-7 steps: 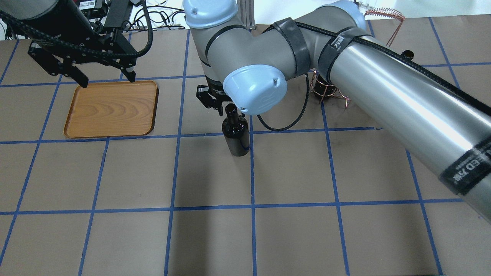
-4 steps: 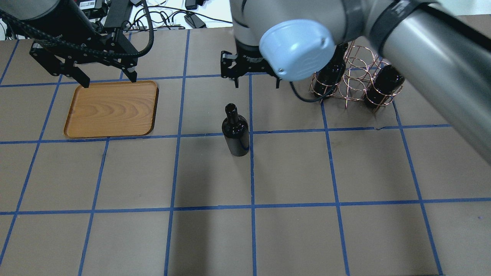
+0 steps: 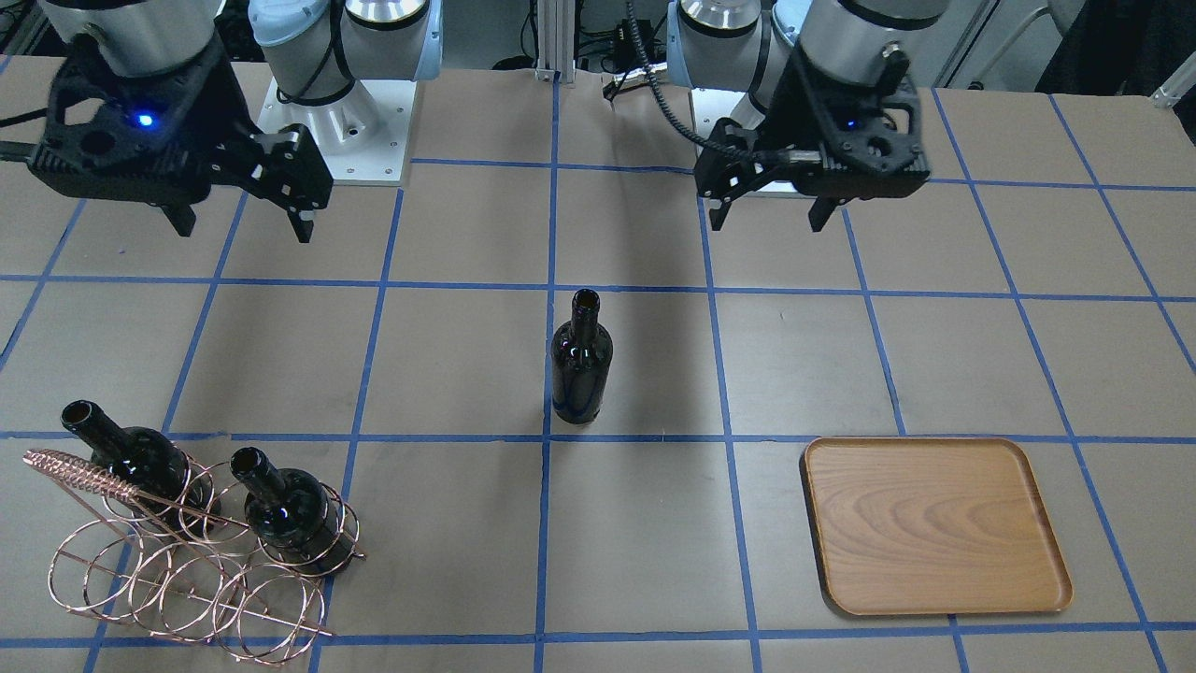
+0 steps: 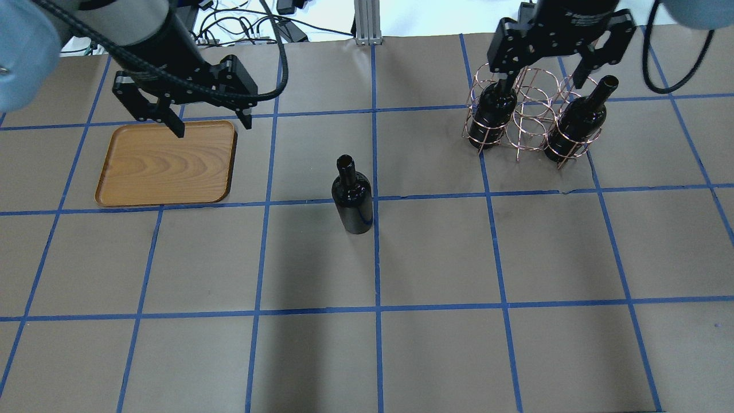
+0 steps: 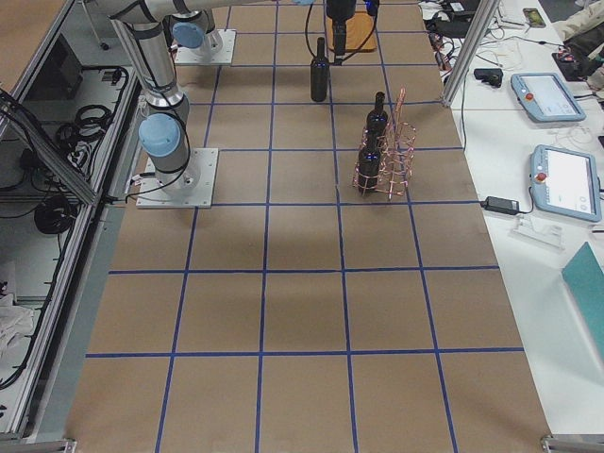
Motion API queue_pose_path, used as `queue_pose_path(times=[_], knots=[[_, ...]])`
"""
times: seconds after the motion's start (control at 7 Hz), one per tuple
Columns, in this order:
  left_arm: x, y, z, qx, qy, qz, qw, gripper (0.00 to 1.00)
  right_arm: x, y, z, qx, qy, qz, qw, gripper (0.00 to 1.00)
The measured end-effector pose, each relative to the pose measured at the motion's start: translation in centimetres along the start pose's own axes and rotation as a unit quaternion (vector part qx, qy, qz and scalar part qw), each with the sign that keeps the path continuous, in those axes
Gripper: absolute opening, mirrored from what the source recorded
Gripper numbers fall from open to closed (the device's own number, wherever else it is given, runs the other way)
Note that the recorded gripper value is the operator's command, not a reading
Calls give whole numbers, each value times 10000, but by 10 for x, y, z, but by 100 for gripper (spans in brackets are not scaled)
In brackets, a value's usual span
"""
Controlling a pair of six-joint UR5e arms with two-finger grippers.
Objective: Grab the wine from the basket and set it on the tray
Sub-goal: 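Raise the right gripper back over the rack while the left gripper moves toward the bottle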
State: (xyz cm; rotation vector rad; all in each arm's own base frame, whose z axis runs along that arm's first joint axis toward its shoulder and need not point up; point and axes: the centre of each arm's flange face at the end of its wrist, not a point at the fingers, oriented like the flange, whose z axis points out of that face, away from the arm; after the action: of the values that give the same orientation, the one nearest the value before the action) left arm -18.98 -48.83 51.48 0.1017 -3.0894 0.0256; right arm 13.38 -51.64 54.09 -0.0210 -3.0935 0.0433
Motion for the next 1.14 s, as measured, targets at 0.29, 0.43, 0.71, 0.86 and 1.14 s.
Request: queue_pose_path(times=[0.29, 0.43, 0.71, 0.86, 1.14], knots=[[65, 9, 44, 39, 20, -18, 10000, 100, 16, 7, 11, -124, -41, 22, 9999, 100], [94, 16, 68, -43, -3, 2, 10000, 100, 16, 9, 15, -152, -56, 27, 9999, 100], [127, 20, 102, -168, -58, 58, 9998, 100, 16, 11, 17, -126, -69, 23, 9999, 100], [132, 16, 113, -169, -67, 92, 9998, 100, 16, 14, 15, -87, -73, 17, 9999, 100], [137, 6, 136, -200, -109, 167, 9996, 84, 16, 24, 3, 80, -64, 17, 9999, 100]])
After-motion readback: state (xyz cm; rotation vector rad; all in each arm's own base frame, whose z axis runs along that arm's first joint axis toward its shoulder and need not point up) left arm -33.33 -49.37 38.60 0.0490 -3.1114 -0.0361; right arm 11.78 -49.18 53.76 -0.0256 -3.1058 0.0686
